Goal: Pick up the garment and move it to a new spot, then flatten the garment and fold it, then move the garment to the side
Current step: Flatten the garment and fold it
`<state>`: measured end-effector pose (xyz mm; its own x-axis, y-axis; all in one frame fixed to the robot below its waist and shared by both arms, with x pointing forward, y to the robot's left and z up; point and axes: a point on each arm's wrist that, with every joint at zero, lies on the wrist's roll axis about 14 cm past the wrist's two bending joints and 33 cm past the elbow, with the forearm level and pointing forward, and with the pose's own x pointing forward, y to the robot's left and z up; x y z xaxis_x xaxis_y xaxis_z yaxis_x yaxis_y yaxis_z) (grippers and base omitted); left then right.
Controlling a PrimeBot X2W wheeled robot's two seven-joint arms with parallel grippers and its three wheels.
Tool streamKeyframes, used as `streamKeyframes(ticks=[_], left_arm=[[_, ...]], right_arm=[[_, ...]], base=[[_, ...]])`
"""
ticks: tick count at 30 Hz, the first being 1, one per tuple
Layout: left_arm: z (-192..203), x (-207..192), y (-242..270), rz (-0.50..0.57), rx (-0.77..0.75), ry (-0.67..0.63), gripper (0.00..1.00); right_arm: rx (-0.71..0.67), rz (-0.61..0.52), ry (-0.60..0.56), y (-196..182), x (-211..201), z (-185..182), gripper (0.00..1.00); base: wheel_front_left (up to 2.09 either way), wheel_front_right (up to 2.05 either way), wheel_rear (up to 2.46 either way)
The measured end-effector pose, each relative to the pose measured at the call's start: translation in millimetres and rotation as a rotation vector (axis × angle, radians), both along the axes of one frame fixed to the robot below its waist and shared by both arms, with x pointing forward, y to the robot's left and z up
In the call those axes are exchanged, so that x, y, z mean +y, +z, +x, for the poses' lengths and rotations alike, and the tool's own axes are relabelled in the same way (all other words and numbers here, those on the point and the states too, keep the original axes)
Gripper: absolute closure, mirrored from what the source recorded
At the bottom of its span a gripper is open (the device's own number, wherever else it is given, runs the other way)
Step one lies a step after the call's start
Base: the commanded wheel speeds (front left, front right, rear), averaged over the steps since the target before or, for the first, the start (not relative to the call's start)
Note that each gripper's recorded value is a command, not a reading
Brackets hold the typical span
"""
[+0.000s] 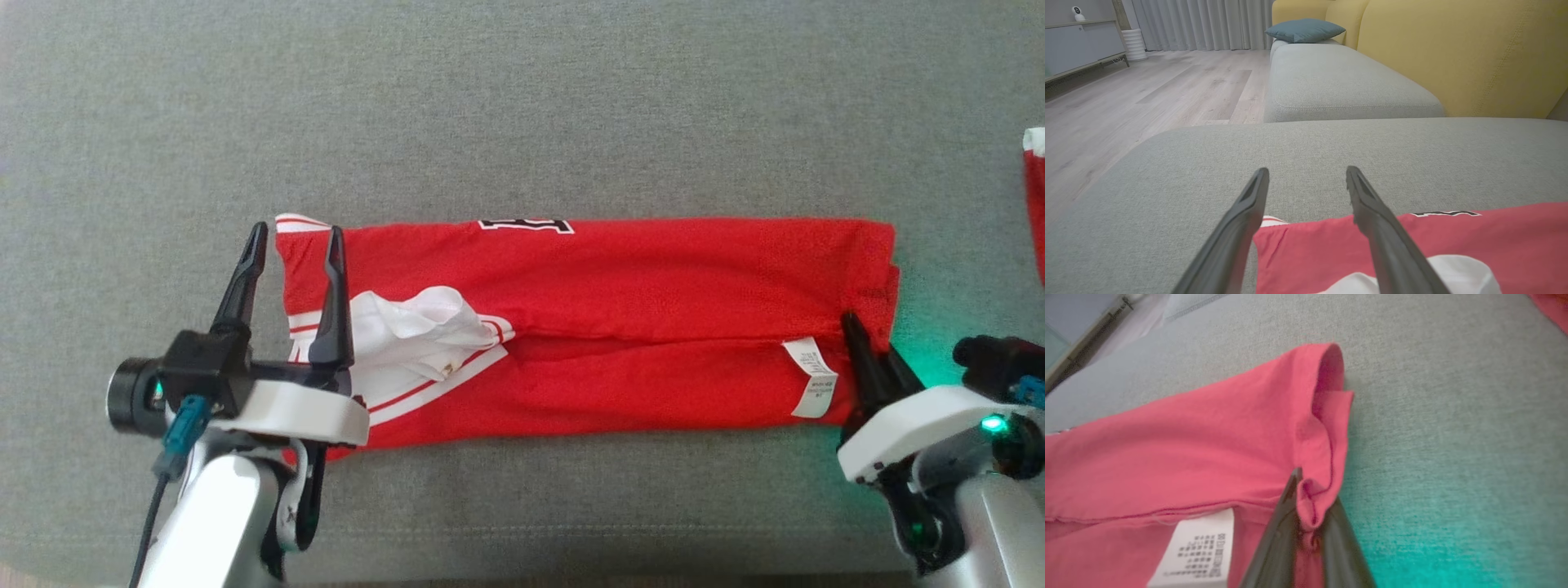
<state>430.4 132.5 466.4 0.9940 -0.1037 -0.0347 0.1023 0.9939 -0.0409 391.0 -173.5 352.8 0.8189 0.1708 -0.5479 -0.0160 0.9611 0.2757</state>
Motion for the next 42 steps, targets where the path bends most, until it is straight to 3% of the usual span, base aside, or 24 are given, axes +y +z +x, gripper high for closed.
streamKeyframes(ticks=[5, 12, 17, 22, 31, 35, 42], left_arm=[[0, -1, 4, 0.002, -0.013, 0.000, 0.00], [-3, -3, 13, 0.000, -0.033, -0.003, 0.00], [-5, -4, 18, 0.000, -0.047, -0.005, 0.00], [-10, -5, 25, 0.001, -0.063, -0.008, 0.00], [-18, -4, 31, 0.006, -0.071, -0.003, 0.00], [-23, -2, 29, 0.013, -0.059, 0.001, 0.00], [-29, 9, 21, 0.018, -0.031, 0.024, 0.00]], right_arm=[[-0.035, 0.032, -0.047, 13, -12, 3, 1.00], [-0.092, -0.101, -0.173, 38, -95, 0, 1.00], [-0.107, -0.111, -0.175, 47, -100, -2, 1.00], [-0.230, -0.048, -0.029, 88, -42, 14, 1.00], [-0.315, 0.251, 0.288, 129, 125, 12, 1.00], [-0.294, 0.357, 0.391, 131, 176, 6, 1.00], [-0.185, 0.482, 0.481, 106, 223, -15, 1.00]], base=[[0.00, 0.00, 0.00], [0.00, 0.00, 0.00], [0.00, 0.00, 0.00], [0.00, 0.00, 0.00], [0.00, 0.00, 0.00], [0.00, 0.00, 0.00], [0.00, 0.00, 0.00]])
